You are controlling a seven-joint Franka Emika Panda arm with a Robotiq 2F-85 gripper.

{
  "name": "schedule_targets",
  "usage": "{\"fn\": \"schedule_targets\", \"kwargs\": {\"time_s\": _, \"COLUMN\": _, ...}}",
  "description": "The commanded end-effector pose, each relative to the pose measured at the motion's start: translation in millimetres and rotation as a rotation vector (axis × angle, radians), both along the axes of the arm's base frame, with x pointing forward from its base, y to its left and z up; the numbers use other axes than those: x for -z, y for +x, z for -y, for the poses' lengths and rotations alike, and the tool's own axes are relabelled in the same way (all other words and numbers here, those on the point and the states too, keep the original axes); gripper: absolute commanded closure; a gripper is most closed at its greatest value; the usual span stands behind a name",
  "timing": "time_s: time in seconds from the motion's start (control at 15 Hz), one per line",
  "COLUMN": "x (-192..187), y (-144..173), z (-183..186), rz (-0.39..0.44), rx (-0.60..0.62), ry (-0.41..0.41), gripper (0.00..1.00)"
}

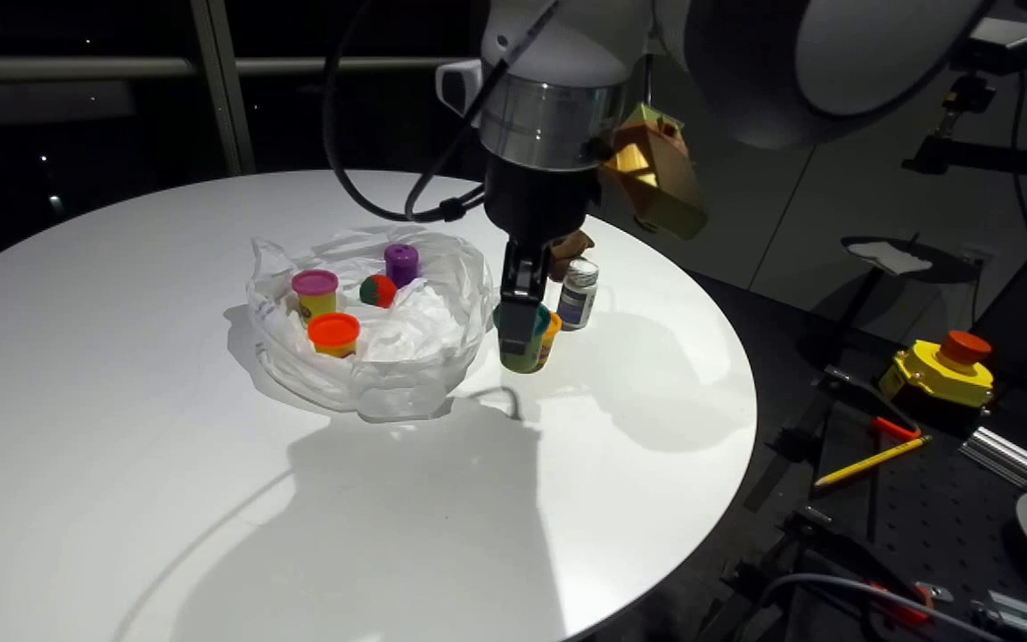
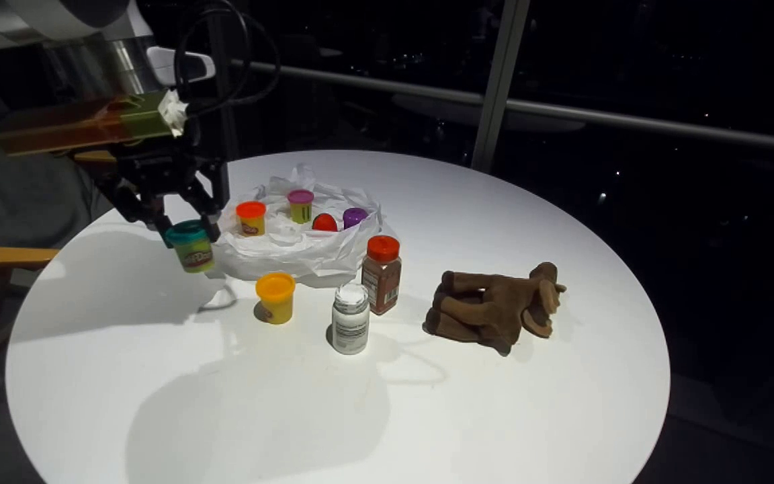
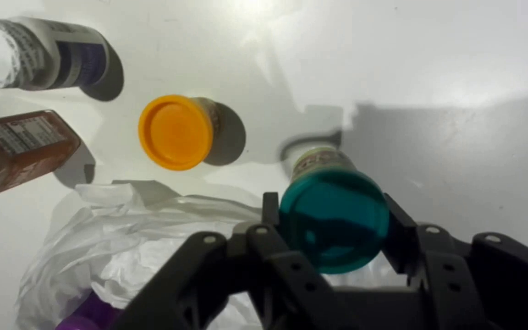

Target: Pick the object and the bottles from the plastic bag and put them on the table

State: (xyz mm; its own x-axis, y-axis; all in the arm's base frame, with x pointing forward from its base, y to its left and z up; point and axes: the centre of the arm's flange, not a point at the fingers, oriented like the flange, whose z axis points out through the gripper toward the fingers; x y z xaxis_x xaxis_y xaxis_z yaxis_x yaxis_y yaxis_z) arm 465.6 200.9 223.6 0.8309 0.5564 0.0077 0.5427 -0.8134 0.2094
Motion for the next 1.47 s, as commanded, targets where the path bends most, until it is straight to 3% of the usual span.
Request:
{"fn": "schedule_targets", "kwargs": {"time_s": 0.0, "x": 15.4, "y": -17.7, "z": 4.3, "rz": -0.023, "rx": -0.003, "ry": 0.029, "gripper": 0.72}}
{"fn": "schedule_targets", "kwargs": {"time_s": 0.53, "x": 56.7, "y": -6.2, "z": 27.8, "rz": -0.026, "rx": 0.024, "ry": 0.083, "gripper": 0.72}}
{"fn": "schedule_targets", "kwargs": {"time_s": 0.6, "x": 54.1, "y": -6.2, "z": 28.3, "rz": -0.022, "rx": 0.027, "ry": 0.091, "gripper": 0.22}}
{"fn": "schedule_targets", "kwargs": {"time_s": 0.67, "x": 51.2, "y": -4.8, "z": 28.8, "rz": -0.019, "rx": 0.022, "ry": 0.092, "gripper": 0.21}}
{"fn": "schedule_targets", "kwargs": {"time_s": 0.87, "x": 23.4, "y": 9.8, "z": 19.2, "rz": 0.034, "rx": 0.030, "ry": 0.107, "gripper": 0.01}}
{"fn": "schedule_targets", "kwargs": {"time_s": 1.13, "x": -13.7, "y": 54.2, "z": 5.1, "rz": 0.128, "rx": 0.045, "ry": 0.121, "gripper": 0.00}}
{"fn": "schedule_targets", "kwargs": {"time_s": 1.4, "x": -24.0, "y": 116.2, "z": 14.9, "rz": 0.181, "rx": 0.160, "ry": 0.167, "gripper": 0.01}}
